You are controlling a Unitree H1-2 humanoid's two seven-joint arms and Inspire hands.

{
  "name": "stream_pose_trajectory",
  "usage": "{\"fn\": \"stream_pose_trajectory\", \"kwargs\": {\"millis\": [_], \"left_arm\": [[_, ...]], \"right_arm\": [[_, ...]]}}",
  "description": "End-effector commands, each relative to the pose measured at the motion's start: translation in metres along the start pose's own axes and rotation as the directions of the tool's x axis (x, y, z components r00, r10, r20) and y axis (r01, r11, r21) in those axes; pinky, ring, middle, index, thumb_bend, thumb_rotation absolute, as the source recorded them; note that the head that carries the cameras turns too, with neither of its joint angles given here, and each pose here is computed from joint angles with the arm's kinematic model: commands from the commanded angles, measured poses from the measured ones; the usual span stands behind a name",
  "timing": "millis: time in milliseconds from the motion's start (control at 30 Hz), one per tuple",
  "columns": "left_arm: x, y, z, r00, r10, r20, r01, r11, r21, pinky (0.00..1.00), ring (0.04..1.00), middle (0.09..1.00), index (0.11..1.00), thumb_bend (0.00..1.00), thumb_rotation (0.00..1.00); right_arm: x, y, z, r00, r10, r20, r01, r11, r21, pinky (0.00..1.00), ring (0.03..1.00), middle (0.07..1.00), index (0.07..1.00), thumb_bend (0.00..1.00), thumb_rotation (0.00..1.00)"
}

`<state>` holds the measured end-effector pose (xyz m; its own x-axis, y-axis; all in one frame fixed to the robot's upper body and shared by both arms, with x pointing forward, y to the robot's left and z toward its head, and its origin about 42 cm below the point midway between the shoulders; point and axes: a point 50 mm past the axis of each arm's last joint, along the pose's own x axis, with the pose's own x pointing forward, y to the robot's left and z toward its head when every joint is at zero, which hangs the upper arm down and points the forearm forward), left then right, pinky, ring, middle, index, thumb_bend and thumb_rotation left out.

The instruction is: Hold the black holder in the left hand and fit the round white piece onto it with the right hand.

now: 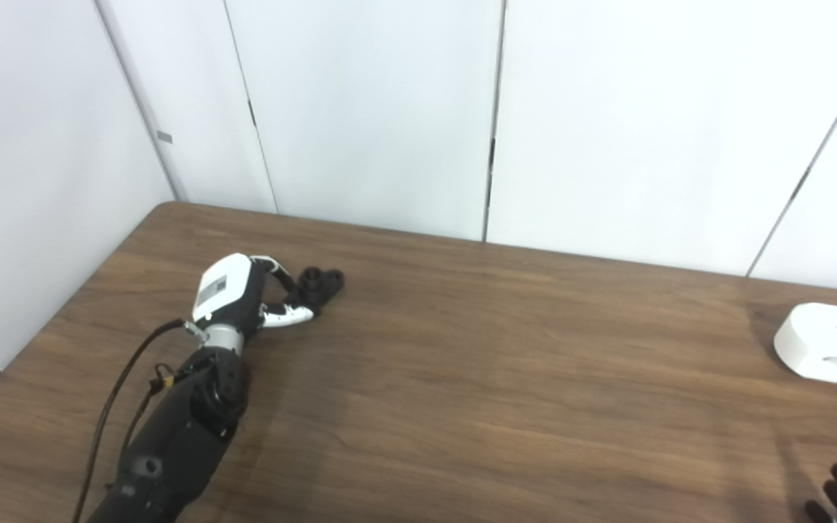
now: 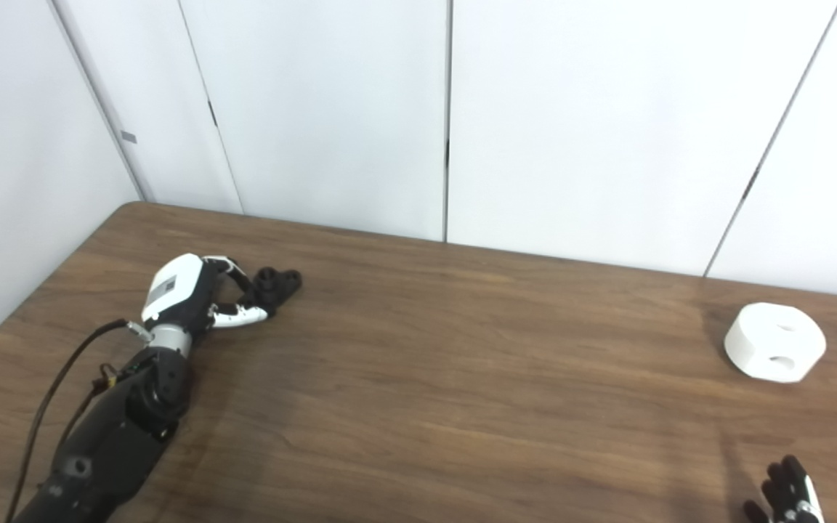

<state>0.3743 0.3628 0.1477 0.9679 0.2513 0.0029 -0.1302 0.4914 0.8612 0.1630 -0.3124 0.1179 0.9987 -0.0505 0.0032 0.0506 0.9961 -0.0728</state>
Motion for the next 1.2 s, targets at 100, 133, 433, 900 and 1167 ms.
{"fn": "stream_pose_trajectory", "kwargs": {"millis": [100, 133, 433, 900, 1167], "left_arm": [[-0.020, -0.002, 0.024, 0.987, -0.133, 0.089, 0.136, 0.991, -0.021, 0.76, 0.897, 0.841, 0.490, 0.51, 0.07], [-0.025, -0.003, 0.027, 0.982, -0.159, 0.103, 0.163, 0.986, -0.023, 0.76, 0.895, 0.843, 0.491, 0.51, 0.07], [-0.081, -0.016, 0.064, 0.929, -0.283, 0.236, 0.300, 0.953, -0.038, 0.84, 0.895, 0.853, 0.492, 0.51, 0.07], [-0.152, -0.041, 0.097, 0.787, -0.431, 0.442, 0.463, 0.885, 0.039, 0.76, 0.906, 0.862, 0.492, 0.50, 0.07], [-0.188, -0.062, 0.111, 0.734, -0.492, 0.468, 0.525, 0.848, 0.068, 0.77, 0.919, 0.872, 0.492, 0.51, 0.07]], "right_arm": [[-0.005, 0.003, -0.003, 0.999, -0.005, -0.039, 0.005, 1.000, -0.012, 1.00, 1.000, 0.989, 1.000, 0.63, 1.00], [-0.005, 0.004, -0.003, 0.999, -0.005, -0.037, 0.004, 1.000, -0.017, 1.00, 1.000, 0.988, 1.000, 0.63, 1.00], [-0.002, 0.014, 0.001, 0.999, -0.001, -0.038, -0.001, 0.999, -0.045, 1.00, 0.982, 0.977, 1.000, 0.63, 1.00], [-0.003, 0.035, 0.012, 1.000, 0.009, -0.024, -0.010, 0.998, -0.059, 1.00, 0.961, 0.955, 0.997, 0.64, 1.00], [0.002, 0.048, 0.020, 1.000, 0.013, -0.018, -0.014, 0.999, -0.046, 1.00, 0.966, 0.963, 1.000, 0.65, 1.00]]}}
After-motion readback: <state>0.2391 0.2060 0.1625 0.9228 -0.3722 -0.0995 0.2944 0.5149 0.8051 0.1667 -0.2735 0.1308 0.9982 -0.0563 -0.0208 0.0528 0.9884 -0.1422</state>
